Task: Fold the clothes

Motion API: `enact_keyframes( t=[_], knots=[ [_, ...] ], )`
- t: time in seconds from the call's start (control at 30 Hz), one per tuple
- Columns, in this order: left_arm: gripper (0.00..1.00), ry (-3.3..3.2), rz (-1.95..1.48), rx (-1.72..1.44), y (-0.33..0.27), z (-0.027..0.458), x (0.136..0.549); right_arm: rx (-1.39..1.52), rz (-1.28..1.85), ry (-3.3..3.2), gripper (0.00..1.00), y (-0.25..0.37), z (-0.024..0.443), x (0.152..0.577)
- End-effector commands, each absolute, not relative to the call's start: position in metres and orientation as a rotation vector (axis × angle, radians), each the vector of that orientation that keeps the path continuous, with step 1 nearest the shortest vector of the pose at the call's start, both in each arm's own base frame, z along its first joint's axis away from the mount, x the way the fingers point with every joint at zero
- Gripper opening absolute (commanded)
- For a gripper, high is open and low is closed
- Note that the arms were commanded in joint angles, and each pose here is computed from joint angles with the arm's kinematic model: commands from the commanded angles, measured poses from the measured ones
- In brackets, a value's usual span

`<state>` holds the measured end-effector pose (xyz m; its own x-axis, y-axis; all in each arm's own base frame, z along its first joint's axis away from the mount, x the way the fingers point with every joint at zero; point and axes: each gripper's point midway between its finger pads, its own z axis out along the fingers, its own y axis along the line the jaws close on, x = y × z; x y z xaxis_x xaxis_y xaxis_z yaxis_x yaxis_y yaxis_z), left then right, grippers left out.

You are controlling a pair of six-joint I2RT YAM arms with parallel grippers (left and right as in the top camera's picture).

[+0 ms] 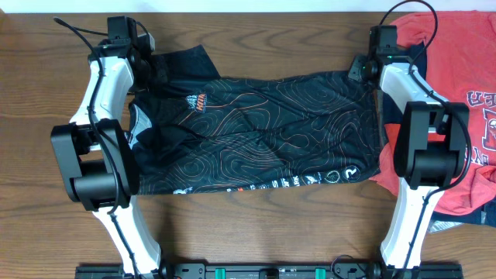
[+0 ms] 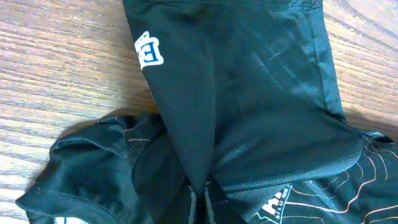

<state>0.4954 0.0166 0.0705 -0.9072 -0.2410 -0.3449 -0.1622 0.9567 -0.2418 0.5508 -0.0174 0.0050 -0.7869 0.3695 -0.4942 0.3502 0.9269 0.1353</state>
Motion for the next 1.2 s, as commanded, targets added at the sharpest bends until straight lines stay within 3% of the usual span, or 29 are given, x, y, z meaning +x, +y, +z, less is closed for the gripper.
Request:
enact_keyframes(
  t=[0.0,0.4,0.8,1.17],
  knots=[
    [0.06,2.732,-0.298,-0.305,0.018,0.071,0.496,0.538,0.036,2.593,0.43,-0.012,-0.017,0.545],
    [0.06,2.738,-0.298,-0.307,0.018,0.071,0.494,0.567,0.027,2.589,0.01,-0.014,-0.017,0.544],
    [0.06,2.687,-0.382,-0.291,0.011,0.119,0.481,0.597,-0.039,2.658,0.02,-0.023,0.010,0.517],
    [0.06,2.857,-0.397,-0.388,0.015,0.140,0.415,0.634,-0.183,2.821,0.01,-0.035,0.065,0.446]
  ],
)
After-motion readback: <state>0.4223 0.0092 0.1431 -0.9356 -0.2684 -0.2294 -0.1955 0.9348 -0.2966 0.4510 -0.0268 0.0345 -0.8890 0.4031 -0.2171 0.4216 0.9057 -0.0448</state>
